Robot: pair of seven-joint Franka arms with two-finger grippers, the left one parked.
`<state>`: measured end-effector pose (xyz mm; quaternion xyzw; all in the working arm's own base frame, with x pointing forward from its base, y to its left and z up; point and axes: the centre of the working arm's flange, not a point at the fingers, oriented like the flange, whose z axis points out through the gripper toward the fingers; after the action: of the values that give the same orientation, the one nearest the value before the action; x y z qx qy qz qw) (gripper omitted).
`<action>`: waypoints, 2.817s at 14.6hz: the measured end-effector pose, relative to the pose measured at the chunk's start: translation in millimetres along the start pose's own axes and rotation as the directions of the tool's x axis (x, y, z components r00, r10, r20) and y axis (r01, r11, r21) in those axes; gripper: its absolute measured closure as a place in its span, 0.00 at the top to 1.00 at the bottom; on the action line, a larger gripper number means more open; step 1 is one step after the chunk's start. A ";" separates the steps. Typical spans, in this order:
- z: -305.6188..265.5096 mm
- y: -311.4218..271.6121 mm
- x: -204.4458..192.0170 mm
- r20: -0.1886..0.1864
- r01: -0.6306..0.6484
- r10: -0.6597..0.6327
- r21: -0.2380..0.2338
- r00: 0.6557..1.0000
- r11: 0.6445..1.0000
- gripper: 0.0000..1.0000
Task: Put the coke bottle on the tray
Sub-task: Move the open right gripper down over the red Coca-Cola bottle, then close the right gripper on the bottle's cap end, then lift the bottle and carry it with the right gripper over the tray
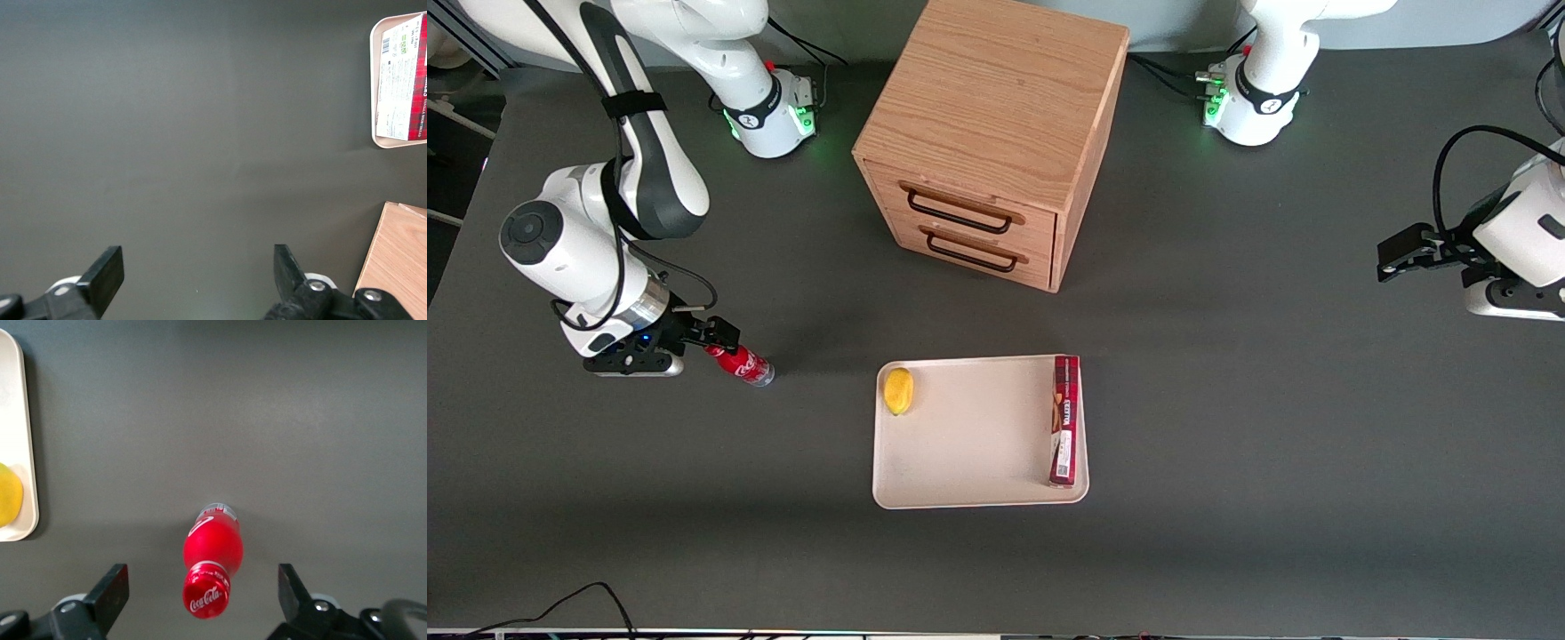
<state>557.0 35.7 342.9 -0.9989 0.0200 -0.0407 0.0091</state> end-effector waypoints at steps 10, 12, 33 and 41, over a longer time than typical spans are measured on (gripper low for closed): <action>8.7 1.8 -13.7 -0.011 0.000 0.000 -0.002 1.000 1.000 0.53; 8.5 1.9 -13.8 -0.012 0.000 0.000 -0.002 1.000 1.000 0.34; -244.1 -0.3 35.9 0.149 -0.044 0.048 -0.029 0.988 0.999 0.31; -204.0 -82.1 88.8 0.169 -0.165 0.174 -0.064 0.970 0.984 0.31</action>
<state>632.0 110.6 554.9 -0.9932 0.1055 0.0482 -0.0105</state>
